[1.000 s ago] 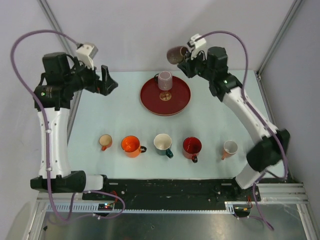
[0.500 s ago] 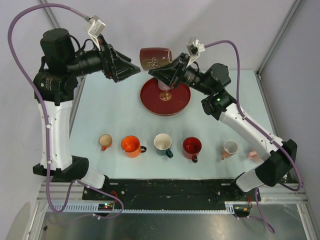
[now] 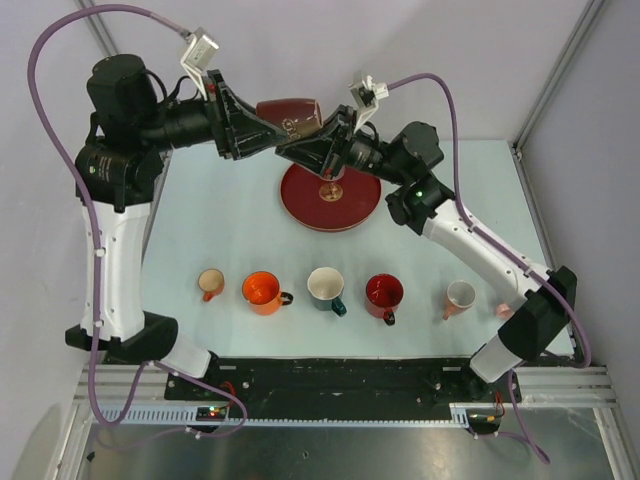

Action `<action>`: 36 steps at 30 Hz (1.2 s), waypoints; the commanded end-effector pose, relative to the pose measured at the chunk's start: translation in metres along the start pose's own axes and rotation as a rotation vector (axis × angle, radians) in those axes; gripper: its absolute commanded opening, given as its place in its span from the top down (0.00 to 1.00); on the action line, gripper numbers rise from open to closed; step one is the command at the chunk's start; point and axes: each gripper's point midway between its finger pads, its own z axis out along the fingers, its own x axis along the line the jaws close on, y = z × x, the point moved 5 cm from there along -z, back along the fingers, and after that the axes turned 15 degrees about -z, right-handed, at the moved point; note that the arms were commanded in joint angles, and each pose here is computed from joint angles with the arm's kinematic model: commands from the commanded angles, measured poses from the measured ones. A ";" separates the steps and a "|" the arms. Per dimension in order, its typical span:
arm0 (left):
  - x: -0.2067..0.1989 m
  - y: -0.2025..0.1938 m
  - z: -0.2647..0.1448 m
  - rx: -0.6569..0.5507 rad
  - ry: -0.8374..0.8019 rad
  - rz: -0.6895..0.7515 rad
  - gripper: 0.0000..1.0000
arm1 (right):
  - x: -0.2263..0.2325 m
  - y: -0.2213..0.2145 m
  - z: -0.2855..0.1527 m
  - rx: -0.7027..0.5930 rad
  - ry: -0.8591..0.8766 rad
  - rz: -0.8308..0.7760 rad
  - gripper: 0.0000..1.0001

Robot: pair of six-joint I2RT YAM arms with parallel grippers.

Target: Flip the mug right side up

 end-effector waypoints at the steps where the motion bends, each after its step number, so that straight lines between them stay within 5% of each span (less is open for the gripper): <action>1: -0.020 -0.004 0.009 0.037 -0.125 -0.013 0.65 | 0.011 0.022 0.017 -0.064 0.087 -0.024 1.00; 4: -0.018 -0.004 0.014 0.032 -0.117 -0.024 0.93 | 0.005 0.011 0.024 -0.037 0.098 -0.006 1.00; 8: 0.003 -0.003 0.011 -0.014 -0.009 -0.038 0.99 | -0.009 -0.013 0.025 0.033 0.090 0.035 0.94; 11: 0.044 -0.004 0.004 -0.073 0.173 -0.069 1.00 | -0.019 -0.032 0.022 0.088 0.084 0.080 0.60; 13: 0.072 -0.004 -0.007 -0.115 0.298 -0.096 1.00 | -0.027 -0.044 0.017 0.121 0.066 0.116 0.22; 15: 0.099 -0.003 -0.024 -0.160 0.416 -0.125 1.00 | -0.036 -0.057 0.011 0.155 0.029 0.157 0.06; 22: 0.170 -0.032 -0.100 -0.146 0.901 -0.036 1.00 | -0.073 -0.111 -0.023 0.316 -0.164 0.241 0.01; 29: 0.243 -0.153 -0.190 0.298 1.322 -0.217 1.00 | -0.087 -0.143 -0.058 0.515 -0.318 0.216 0.01; 36: 0.281 -0.266 -0.233 0.684 1.353 -0.497 1.00 | -0.089 -0.150 -0.064 0.556 -0.330 0.191 0.01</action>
